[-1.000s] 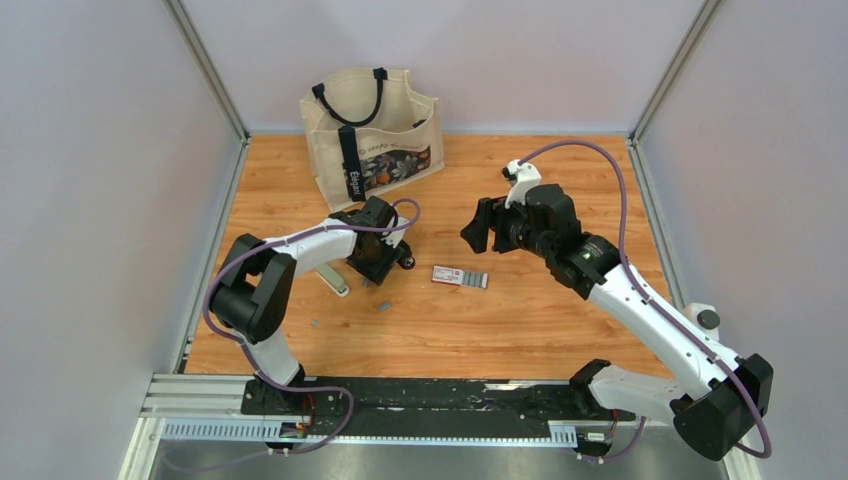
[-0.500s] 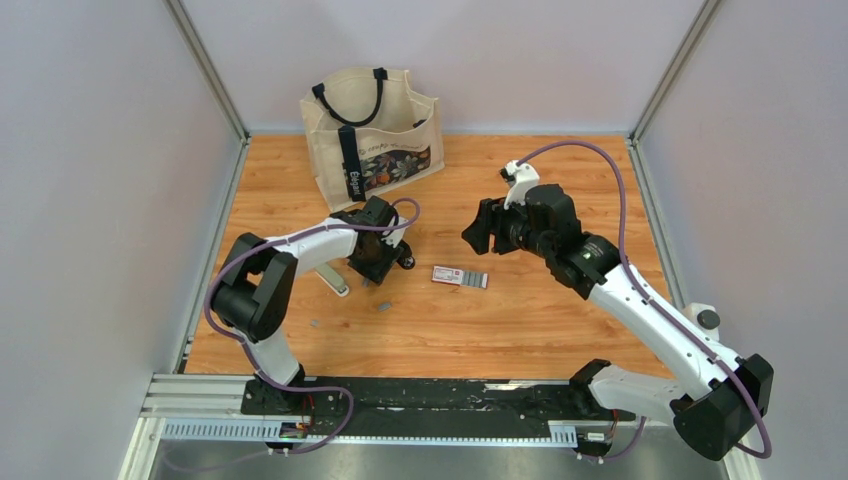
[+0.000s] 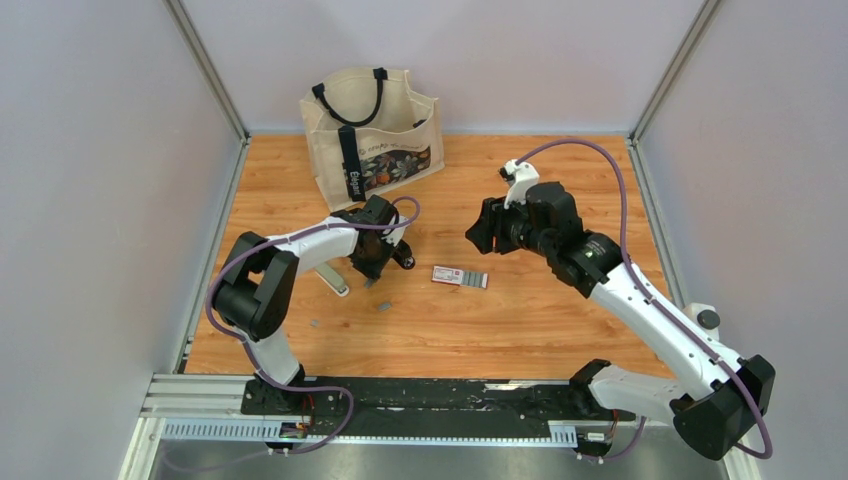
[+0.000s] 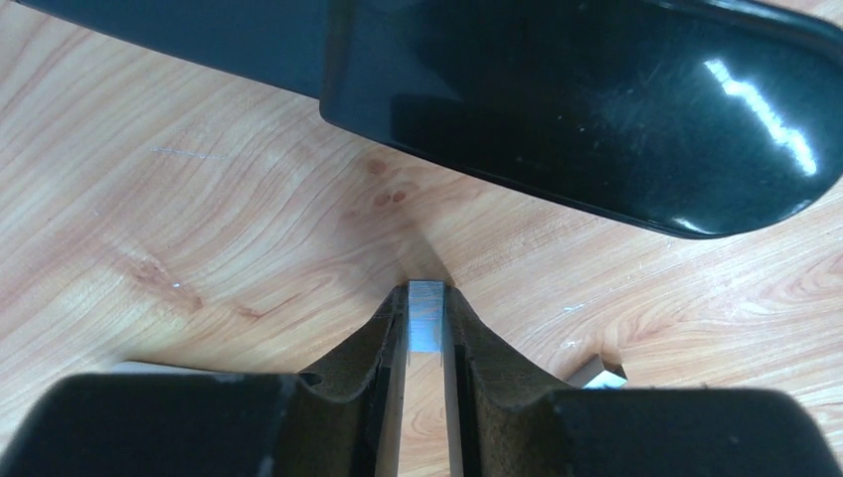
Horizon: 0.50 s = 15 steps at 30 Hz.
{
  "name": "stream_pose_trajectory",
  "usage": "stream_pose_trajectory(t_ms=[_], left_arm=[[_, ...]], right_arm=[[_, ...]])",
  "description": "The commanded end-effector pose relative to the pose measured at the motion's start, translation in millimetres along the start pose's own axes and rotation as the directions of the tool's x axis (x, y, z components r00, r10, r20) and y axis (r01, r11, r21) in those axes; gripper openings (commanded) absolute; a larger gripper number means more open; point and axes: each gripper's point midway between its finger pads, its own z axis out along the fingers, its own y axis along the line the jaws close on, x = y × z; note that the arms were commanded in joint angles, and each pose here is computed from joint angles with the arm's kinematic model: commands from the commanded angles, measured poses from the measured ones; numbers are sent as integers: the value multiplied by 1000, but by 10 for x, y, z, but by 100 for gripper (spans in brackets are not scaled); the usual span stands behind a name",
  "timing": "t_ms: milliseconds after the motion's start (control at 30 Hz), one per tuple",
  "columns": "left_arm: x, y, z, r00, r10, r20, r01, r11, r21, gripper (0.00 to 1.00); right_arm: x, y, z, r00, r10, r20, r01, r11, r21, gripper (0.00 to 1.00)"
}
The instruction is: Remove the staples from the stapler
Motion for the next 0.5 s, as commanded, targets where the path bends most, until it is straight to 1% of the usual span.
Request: stream_pose_trajectory(t_ms=[0, 167, 233, 267, 300, 333, 367, 400, 433, 467], left_arm=[[19, -98, 13, 1000, -6, -9, 7, 999, 47, 24], [11, -116, -19, 1000, 1, 2, -1, 998, 59, 16], [-12, -167, -70, 1000, 4, 15, -6, 996, 89, 15], [-80, -191, -169, 999, 4, 43, -9, 995, 102, 14], [-135, -276, -247, 998, 4, 67, -14, 988, 151, 14], [-251, -313, -358, 994, 25, 109, -44, 984, 175, 13], [-324, -350, -514, 989, 26, 143, -55, 979, 198, 13], [-394, -470, -639, 984, 41, 176, -87, 960, 266, 13], [-545, -518, -807, 974, 45, 224, -111, 950, 292, 12], [-579, -564, -965, 968, 51, 247, -131, 940, 316, 12]], right_arm=[[-187, 77, -45, 999, -18, 40, 19, 1000, -22, 51], [-188, 79, -36, 999, -18, 39, 19, 1000, -24, 48], [-181, 87, -27, 999, -18, 36, 19, 999, -29, 48], [-183, 96, -27, 999, -19, 39, 20, 999, -35, 48], [-175, 102, -16, 999, -16, 36, 17, 999, -39, 48], [-176, 114, -7, 999, -11, 34, 12, 999, -47, 48], [-190, 142, -12, 999, -12, 40, 15, 998, -60, 48], [-198, 155, -6, 999, -6, 40, 9, 998, -67, 48], [-198, 195, -7, 999, -6, 38, 9, 996, -87, 48], [-212, 220, -8, 999, -5, 40, 9, 995, -99, 49]])
